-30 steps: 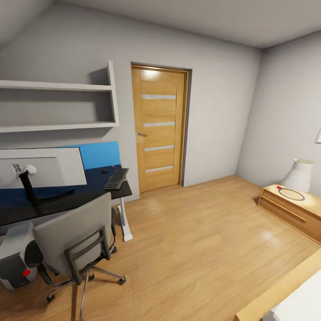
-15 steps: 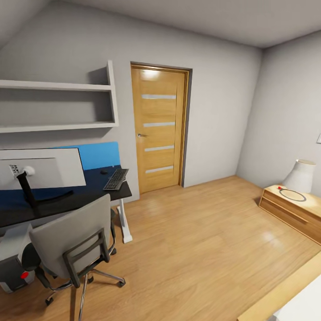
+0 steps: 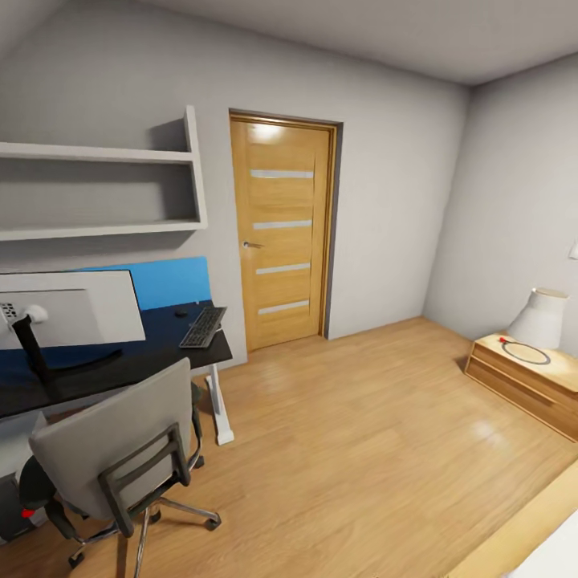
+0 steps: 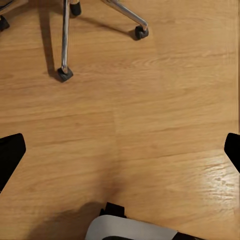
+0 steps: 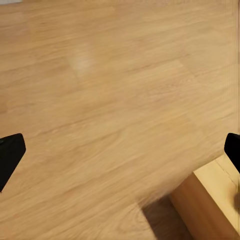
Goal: In the bedroom, organize the workspace by keeping the computer under the desk, ensuring the monitor is on the desk, placing the keyboard on the desk next to the monitor, placing the mouse on the desk next to the keyboard, moving the folder from the swivel chair onto the desk next to the mouse, stacking the notebook on top of the folder with the pen on top of the notebook, and positioning the swivel chair next to the desk.
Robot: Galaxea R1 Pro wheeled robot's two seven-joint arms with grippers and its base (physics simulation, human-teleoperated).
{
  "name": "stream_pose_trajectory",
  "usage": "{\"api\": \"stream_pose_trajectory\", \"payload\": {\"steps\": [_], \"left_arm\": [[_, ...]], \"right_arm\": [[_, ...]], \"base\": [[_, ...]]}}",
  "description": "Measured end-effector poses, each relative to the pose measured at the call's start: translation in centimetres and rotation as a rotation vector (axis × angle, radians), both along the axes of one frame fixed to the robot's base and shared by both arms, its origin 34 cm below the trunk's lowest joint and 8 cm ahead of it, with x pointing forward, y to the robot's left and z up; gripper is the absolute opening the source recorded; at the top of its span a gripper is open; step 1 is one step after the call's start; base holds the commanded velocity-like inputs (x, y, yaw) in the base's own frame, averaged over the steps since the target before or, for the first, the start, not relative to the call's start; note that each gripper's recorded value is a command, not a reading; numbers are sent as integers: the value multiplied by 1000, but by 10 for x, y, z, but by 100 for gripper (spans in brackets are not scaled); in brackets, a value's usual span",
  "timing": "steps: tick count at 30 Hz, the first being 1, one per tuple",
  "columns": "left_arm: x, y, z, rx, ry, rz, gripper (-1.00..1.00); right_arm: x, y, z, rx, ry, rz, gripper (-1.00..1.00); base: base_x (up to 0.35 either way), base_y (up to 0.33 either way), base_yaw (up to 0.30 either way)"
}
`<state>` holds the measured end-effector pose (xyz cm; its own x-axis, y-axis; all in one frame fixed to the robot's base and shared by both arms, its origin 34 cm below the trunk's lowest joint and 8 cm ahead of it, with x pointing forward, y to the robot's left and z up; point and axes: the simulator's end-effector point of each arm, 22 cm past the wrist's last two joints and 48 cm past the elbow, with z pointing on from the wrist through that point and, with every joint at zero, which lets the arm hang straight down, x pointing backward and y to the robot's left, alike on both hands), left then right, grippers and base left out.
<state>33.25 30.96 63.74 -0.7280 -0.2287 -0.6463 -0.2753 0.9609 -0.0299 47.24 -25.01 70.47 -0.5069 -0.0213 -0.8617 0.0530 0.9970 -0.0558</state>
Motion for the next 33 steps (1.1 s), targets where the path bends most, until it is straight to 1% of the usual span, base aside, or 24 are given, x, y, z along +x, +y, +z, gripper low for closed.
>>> {"api": "stream_pose_trajectory", "payload": {"steps": [5, 21, 25, 33], "left_arm": [[0, 0, 0, 0, 0, 0, 100], [0, 0, 0, 0, -1, 0, 100], [0, 0, 0, 0, -1, 0, 100], [0, 0, 0, 0, 0, 0, 100]], "right_arm": [[0, 0, 0, 0, 1, 0, 100], [-1, 0, -1, 0, 4, 0, 100], [-1, 1, -1, 1, 4, 0, 100], [-1, 2, -1, 2, 5, 1, 100]], "base": [[211, 0, -255], [326, 0, -259], [330, 0, -106], [330, 0, -16]]}}
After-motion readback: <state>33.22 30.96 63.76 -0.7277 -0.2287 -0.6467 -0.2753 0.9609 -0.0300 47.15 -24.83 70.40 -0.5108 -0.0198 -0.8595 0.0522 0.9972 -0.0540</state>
